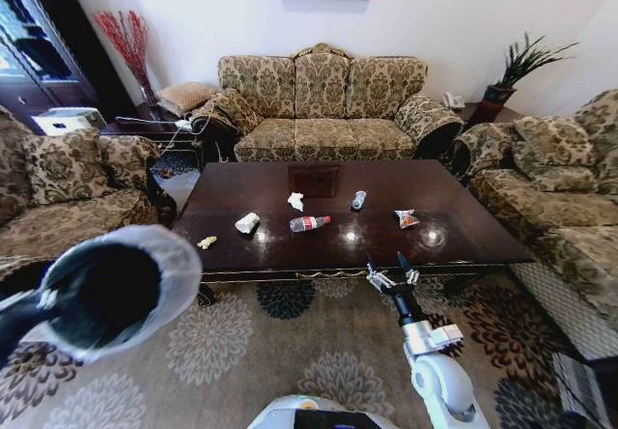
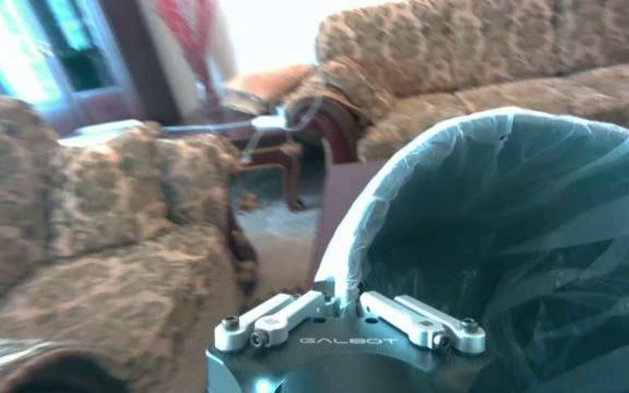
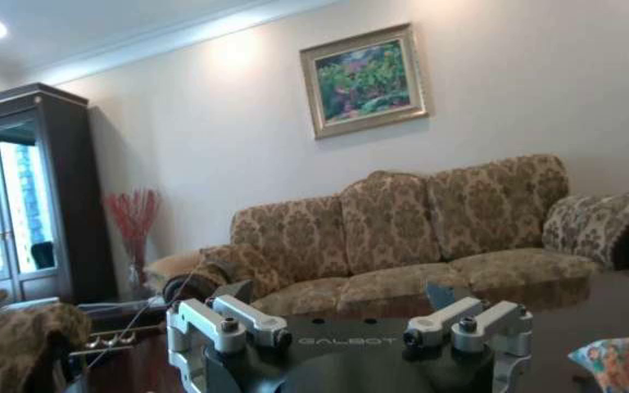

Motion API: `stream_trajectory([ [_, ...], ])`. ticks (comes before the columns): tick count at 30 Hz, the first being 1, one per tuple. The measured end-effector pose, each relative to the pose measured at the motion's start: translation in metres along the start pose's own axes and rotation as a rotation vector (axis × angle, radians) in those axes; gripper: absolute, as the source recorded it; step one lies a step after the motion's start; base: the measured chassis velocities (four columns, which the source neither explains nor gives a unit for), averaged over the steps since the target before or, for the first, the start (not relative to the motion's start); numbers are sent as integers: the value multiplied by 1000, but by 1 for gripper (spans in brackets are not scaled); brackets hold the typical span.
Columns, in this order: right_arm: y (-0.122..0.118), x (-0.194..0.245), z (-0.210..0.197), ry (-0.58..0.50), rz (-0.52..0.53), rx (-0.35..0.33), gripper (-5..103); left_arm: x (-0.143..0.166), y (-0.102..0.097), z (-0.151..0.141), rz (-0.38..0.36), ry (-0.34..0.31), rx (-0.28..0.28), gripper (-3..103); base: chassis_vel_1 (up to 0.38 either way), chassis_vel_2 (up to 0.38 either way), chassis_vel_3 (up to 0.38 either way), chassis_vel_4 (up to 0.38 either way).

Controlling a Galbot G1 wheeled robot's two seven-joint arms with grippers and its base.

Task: Move to the front of the table and place the trash on the table into the trash bin.

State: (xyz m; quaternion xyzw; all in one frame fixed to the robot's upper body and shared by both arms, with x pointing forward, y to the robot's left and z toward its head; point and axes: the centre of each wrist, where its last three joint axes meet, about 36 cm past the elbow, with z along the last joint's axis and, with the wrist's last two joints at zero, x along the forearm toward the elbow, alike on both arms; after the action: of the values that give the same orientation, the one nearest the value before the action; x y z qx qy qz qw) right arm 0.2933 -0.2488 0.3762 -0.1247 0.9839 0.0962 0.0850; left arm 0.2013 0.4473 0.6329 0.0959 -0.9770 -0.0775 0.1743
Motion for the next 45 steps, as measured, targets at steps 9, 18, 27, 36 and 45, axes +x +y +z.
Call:
stream_trajectory([
  [9,8,11,21,-13,-78,39,100,-89,30,-34,72,30,83,0,0,0,0,0],
  [18,24,-13,20,-40,-118,59,100,-147,45,-49,40,53,102,0,0,0,0,0],
  [27,28,-17,16,-58,-106,62,100,-165,34,-51,68,16,92,0,19,18,-21,-26],
  [36,28,-18,17,-40,-97,78,100,-177,38,-61,88,4,40,0,153,135,-152,-151],
  [45,26,-22,13,-30,-110,90,100,-178,40,-70,92,-27,26,0,279,286,-279,-258],
])
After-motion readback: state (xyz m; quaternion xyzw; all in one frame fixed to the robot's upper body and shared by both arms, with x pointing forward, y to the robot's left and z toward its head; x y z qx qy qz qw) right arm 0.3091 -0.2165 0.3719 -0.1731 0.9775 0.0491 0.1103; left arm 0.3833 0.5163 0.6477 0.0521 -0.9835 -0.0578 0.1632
